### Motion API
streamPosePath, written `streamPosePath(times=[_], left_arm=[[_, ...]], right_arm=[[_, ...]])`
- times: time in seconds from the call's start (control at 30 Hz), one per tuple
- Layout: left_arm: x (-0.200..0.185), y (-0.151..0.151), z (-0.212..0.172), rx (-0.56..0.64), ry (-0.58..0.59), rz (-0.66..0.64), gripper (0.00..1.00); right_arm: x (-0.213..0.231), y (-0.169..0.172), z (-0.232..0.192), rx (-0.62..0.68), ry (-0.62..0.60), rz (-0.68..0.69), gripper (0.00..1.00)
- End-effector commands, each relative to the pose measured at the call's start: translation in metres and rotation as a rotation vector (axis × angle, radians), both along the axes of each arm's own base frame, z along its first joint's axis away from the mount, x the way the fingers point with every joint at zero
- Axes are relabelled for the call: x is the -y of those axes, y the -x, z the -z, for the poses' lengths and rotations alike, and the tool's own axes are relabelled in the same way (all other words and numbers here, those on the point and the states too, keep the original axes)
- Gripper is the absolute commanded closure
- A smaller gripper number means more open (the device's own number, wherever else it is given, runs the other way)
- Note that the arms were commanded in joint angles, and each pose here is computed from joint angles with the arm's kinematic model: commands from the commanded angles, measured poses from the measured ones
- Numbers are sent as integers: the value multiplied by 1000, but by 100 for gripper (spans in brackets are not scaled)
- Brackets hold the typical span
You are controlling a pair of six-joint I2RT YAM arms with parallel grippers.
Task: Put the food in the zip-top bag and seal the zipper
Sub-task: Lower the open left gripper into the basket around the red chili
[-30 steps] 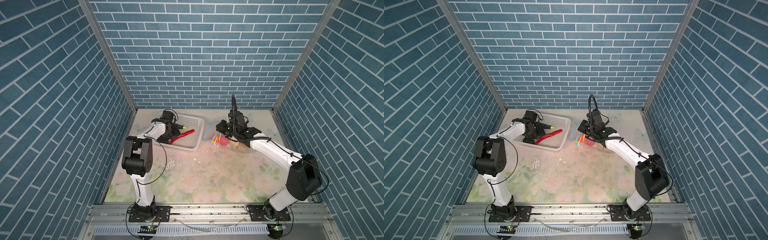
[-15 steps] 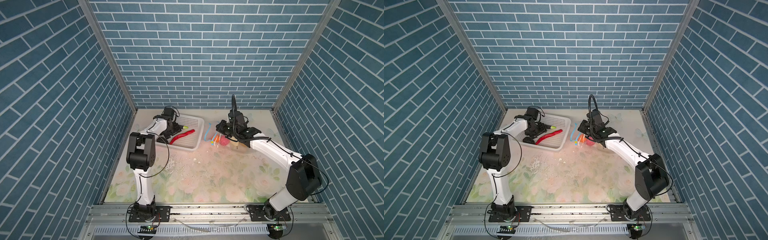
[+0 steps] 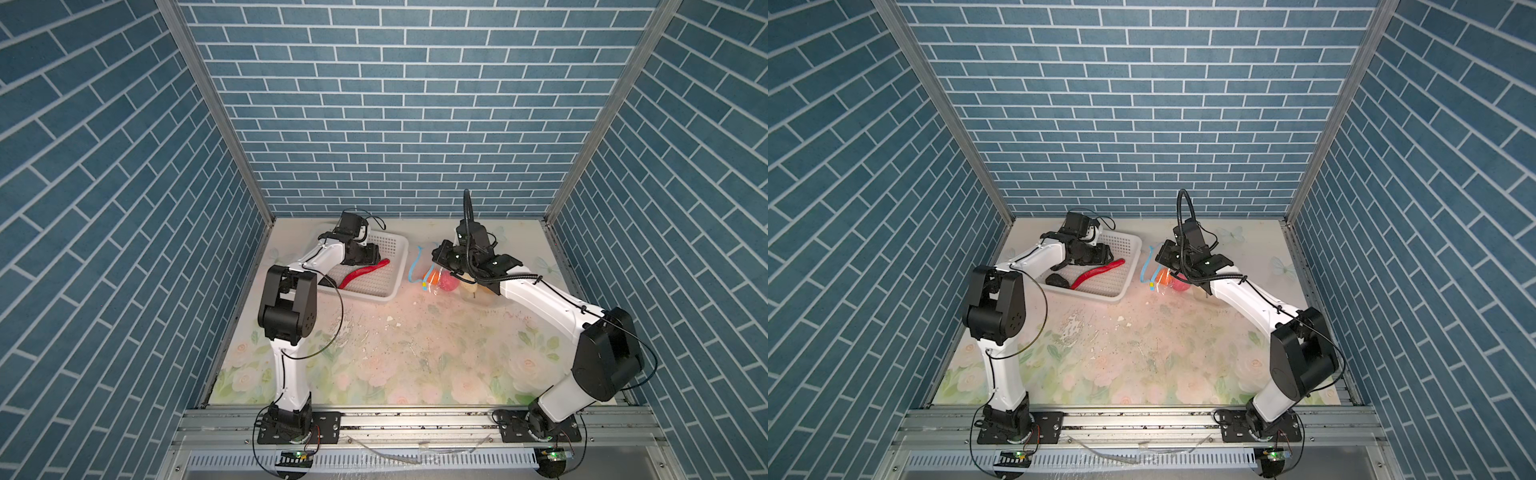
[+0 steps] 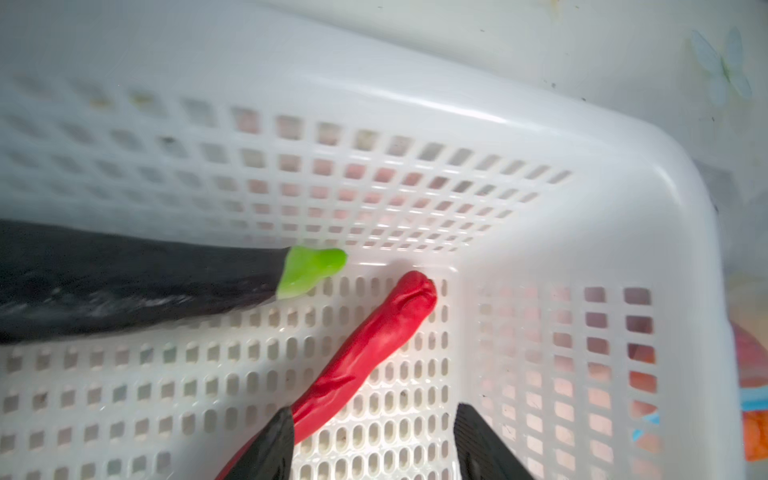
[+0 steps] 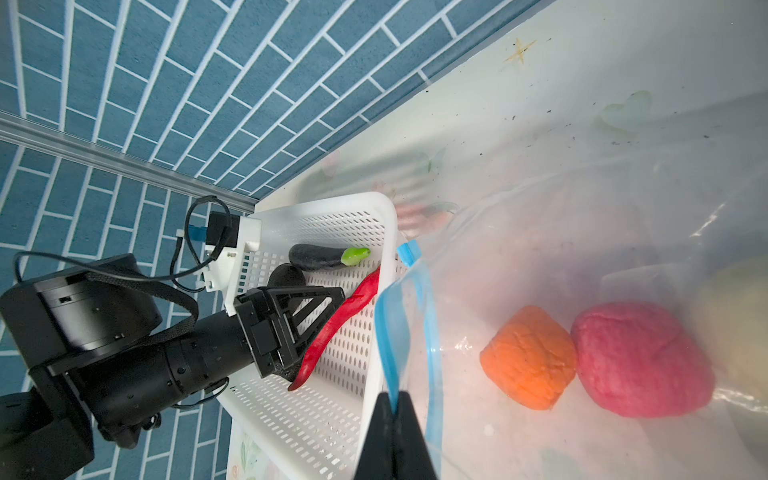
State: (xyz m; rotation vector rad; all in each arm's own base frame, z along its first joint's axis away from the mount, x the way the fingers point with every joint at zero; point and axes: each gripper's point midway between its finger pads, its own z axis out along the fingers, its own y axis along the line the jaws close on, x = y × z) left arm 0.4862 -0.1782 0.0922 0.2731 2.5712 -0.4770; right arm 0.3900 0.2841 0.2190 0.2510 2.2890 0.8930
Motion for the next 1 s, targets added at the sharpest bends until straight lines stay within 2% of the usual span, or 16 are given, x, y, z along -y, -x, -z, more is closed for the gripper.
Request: streamPosePath(times=[0.0,0.27,0.5,0.97], left_arm=[[11,-5,-15,104,-79,159,39],[12,-7,6,78,-202,227,41],[26,-10,24,48,-245,264,46],[15,-20,49,10,-357,222,50]], right_arm=[[0,-4,-21,29,-33,7,100],[2,-2,-19,26,-27,12,100],[4,-2,-22,29,-25,17,100],[1,-5,-22,23,-21,15,100]])
